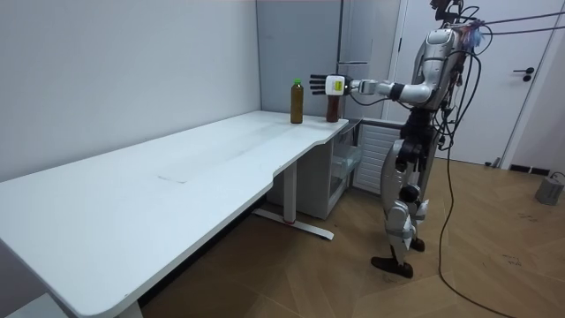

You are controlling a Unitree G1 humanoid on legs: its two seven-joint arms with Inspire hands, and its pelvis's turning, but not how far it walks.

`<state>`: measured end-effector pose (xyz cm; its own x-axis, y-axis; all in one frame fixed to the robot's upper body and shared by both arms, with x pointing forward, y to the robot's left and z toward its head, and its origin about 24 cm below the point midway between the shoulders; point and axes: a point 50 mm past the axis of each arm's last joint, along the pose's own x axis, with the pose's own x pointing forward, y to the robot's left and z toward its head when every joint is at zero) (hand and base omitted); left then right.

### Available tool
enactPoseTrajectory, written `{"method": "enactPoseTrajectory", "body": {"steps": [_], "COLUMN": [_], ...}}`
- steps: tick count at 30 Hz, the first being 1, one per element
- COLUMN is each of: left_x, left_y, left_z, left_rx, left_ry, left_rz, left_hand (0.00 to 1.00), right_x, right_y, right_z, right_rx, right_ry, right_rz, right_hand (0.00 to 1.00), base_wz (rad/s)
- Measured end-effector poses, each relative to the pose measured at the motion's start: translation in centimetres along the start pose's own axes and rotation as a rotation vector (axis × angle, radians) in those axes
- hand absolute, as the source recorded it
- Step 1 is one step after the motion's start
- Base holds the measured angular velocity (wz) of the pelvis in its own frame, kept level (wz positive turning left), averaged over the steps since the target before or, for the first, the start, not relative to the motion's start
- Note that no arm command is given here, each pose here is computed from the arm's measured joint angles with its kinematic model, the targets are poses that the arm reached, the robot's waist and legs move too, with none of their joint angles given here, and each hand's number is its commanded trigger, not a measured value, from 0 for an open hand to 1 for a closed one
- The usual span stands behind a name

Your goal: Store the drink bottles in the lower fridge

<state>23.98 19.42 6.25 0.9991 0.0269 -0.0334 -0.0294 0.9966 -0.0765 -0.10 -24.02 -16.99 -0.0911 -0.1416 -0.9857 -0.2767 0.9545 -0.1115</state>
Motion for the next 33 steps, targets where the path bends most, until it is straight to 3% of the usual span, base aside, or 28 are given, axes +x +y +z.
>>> {"method": "enactPoseTrajectory", "body": {"steps": [33], "left_x": [0.5], "left_y": [0.1], "left_z": [-0.7], "left_rx": [-0.003], "left_ry": [0.033], "left_rz": [0.004], "left_hand": [0.00], "right_x": [-0.1], "right_y": [-0.1], "right_z": [0.4], "right_rx": [-0.001], "right_ry": [-0.024], "right_rz": [-0.006], "right_hand": [0.00], "base_wz": [-0.02]}}
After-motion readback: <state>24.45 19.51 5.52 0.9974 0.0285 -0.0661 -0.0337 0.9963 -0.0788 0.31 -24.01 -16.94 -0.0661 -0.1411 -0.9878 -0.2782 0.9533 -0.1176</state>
